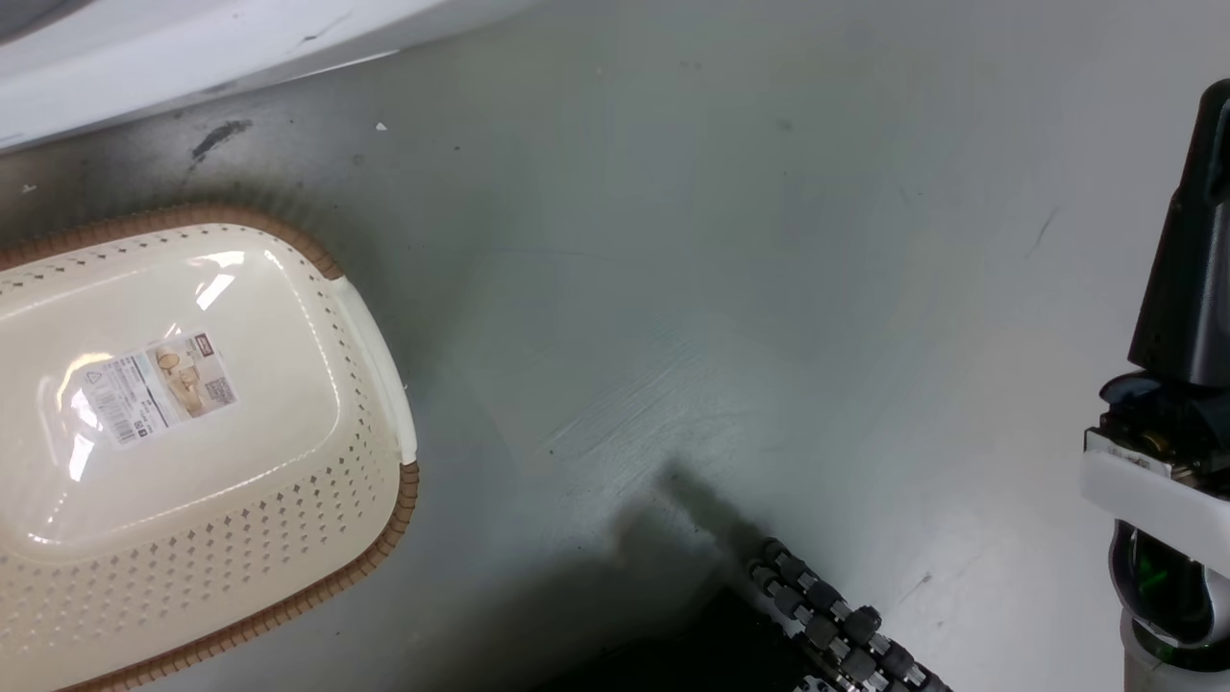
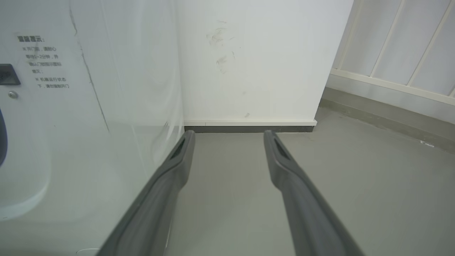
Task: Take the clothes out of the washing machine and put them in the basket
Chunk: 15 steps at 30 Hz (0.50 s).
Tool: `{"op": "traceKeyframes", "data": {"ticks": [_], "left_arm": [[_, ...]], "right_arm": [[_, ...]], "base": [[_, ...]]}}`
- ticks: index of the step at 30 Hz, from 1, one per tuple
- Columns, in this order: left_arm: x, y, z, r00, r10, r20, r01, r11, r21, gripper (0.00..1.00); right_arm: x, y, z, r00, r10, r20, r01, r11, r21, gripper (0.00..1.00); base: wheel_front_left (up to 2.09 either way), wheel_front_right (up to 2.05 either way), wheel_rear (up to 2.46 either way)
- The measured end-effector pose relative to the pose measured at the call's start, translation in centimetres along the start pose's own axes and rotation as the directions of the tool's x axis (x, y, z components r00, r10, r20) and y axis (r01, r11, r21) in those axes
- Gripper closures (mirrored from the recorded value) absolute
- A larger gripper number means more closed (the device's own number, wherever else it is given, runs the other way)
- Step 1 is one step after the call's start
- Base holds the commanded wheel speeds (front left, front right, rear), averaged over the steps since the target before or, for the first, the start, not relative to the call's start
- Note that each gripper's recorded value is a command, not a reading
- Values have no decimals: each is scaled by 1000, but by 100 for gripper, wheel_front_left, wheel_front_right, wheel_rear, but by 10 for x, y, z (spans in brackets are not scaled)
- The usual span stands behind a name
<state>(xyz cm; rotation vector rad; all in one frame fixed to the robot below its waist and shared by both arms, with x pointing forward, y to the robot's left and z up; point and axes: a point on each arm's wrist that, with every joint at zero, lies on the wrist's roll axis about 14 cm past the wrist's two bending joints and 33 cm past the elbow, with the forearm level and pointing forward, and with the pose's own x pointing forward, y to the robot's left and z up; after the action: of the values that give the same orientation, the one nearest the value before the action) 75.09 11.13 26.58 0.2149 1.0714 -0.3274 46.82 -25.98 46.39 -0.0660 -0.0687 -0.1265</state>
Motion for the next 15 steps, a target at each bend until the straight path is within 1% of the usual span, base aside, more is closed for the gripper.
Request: {"op": "traceKeyframes", "data": {"ticks": [1,6,15], "left_arm": [[-3,2,6,999,7,36,-7,1000,-5,100],[-22,3,24,993,6,122,-6,1000,-2,100],[-51,-2,26,979,-21,203,24,1000,-12,100]], "right_arm": [[0,1,2,1000,2,5,-2,1000,0,0],[0,1,14,999,7,37,-7,1000,-4,0],[-2,9,37,995,30,92,-30,1000,2,0]], "base": [[0,0,0],[0,0,0],[0,0,0]]}}
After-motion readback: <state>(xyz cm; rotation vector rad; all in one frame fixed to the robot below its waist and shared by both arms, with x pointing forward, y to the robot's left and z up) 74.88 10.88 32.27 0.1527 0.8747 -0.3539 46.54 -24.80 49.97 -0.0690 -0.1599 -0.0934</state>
